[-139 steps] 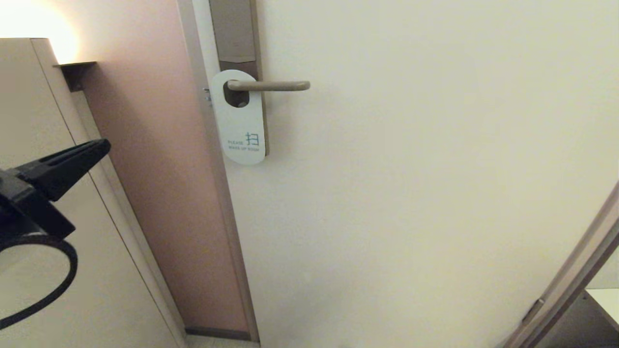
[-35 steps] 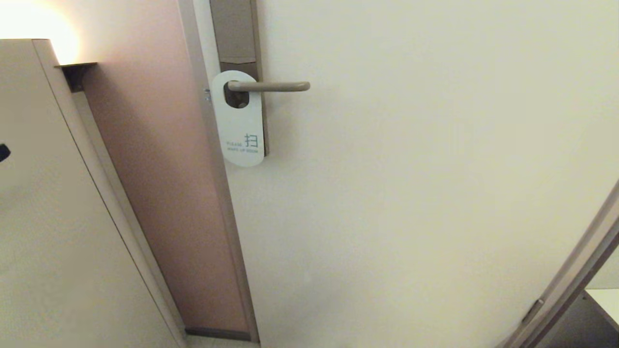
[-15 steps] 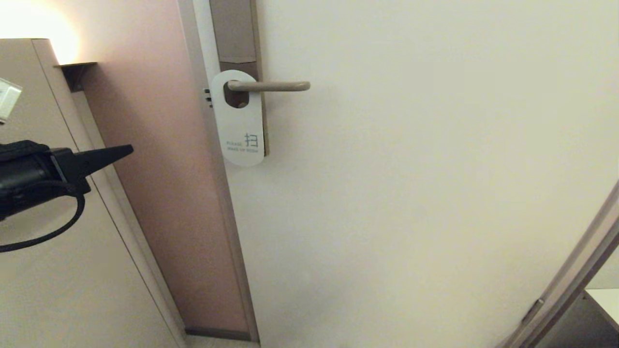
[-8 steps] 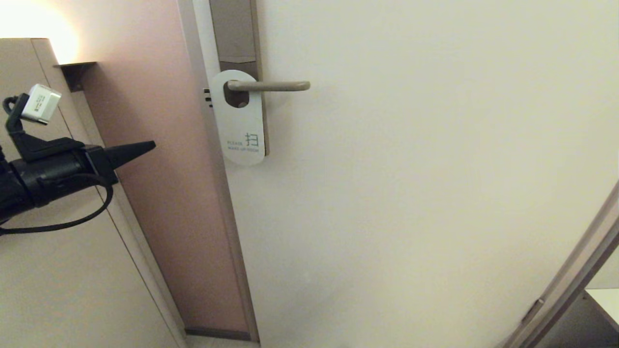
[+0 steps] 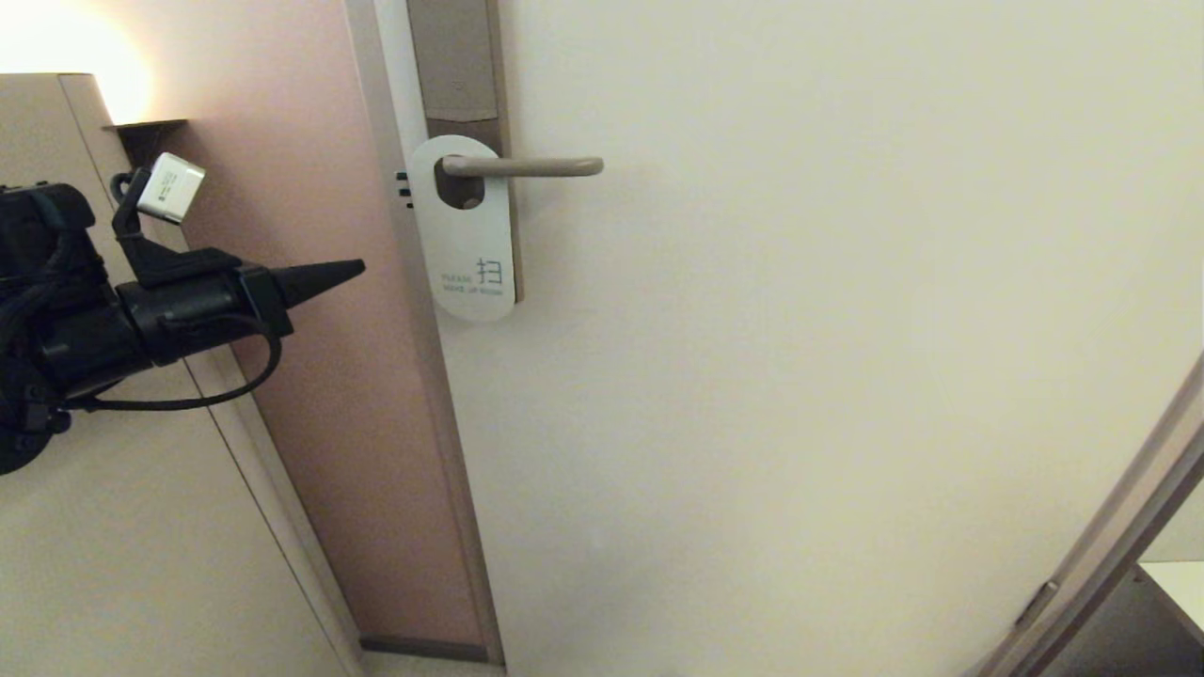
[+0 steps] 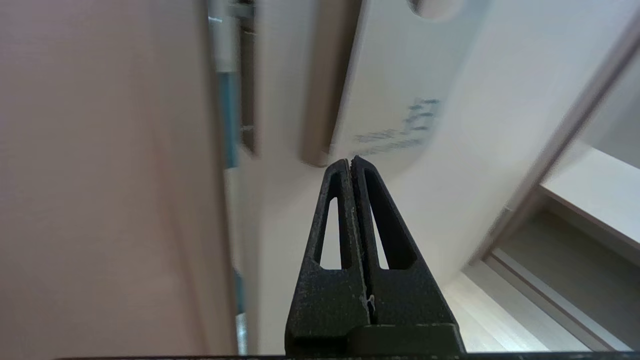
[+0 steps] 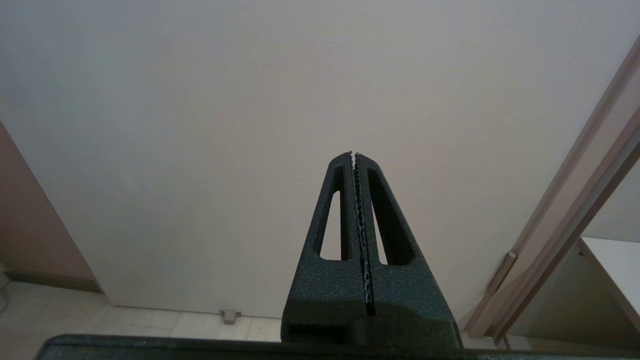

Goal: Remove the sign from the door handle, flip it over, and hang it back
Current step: Take down the sign

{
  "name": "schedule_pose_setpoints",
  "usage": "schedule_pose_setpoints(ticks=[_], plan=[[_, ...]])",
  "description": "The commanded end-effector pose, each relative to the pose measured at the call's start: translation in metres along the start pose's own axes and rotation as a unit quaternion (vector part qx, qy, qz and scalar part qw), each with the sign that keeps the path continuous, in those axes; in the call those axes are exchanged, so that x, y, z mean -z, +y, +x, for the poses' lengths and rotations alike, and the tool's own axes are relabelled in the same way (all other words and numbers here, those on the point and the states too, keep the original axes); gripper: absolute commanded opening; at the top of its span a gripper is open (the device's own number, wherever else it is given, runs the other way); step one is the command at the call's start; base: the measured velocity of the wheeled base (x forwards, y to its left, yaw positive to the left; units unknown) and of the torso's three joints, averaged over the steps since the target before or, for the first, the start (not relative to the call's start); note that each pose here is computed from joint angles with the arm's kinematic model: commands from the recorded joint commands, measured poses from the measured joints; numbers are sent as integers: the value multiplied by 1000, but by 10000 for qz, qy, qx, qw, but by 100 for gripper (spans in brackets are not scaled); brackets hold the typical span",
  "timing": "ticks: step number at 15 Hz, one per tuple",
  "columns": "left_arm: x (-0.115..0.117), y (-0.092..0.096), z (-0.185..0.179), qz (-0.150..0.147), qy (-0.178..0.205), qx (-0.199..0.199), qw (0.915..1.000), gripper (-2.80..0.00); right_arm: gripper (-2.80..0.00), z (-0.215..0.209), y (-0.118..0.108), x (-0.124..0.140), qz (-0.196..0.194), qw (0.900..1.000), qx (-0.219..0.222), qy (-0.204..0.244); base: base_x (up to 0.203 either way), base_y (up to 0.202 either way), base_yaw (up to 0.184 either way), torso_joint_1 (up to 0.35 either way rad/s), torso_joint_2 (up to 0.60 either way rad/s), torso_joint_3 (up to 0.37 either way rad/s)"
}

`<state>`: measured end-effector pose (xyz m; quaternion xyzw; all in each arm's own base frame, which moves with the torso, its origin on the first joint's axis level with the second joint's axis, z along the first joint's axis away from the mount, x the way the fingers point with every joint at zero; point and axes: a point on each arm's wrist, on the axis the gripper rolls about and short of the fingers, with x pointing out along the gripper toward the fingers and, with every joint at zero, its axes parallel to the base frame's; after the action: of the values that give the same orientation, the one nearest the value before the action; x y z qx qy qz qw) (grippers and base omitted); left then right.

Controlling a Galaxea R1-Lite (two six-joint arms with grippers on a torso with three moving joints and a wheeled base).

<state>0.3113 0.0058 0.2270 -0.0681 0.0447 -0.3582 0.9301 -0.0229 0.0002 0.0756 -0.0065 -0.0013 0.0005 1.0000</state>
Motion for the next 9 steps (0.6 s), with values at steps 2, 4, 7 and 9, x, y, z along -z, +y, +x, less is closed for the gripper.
schedule_pose_setpoints(ticks=[2,4,7,9], plan=[[5,-1,8,-43,62,131,9999,-280,-280,0,0,0,-4,10000,-2,5,0,0,0,0,0,0],[7,0,10,-53,89,138,9999,-280,-280,0,0,0,-4,10000,-2,5,0,0,0,0,0,0],[8,4,13,-60,93,130,9999,-280,-280,0,0,0,-4,10000,-2,5,0,0,0,0,0,0],[8,7,17,-54,89,137,9999,-280,-280,0,0,0,-4,10000,-2,5,0,0,0,0,0,0]])
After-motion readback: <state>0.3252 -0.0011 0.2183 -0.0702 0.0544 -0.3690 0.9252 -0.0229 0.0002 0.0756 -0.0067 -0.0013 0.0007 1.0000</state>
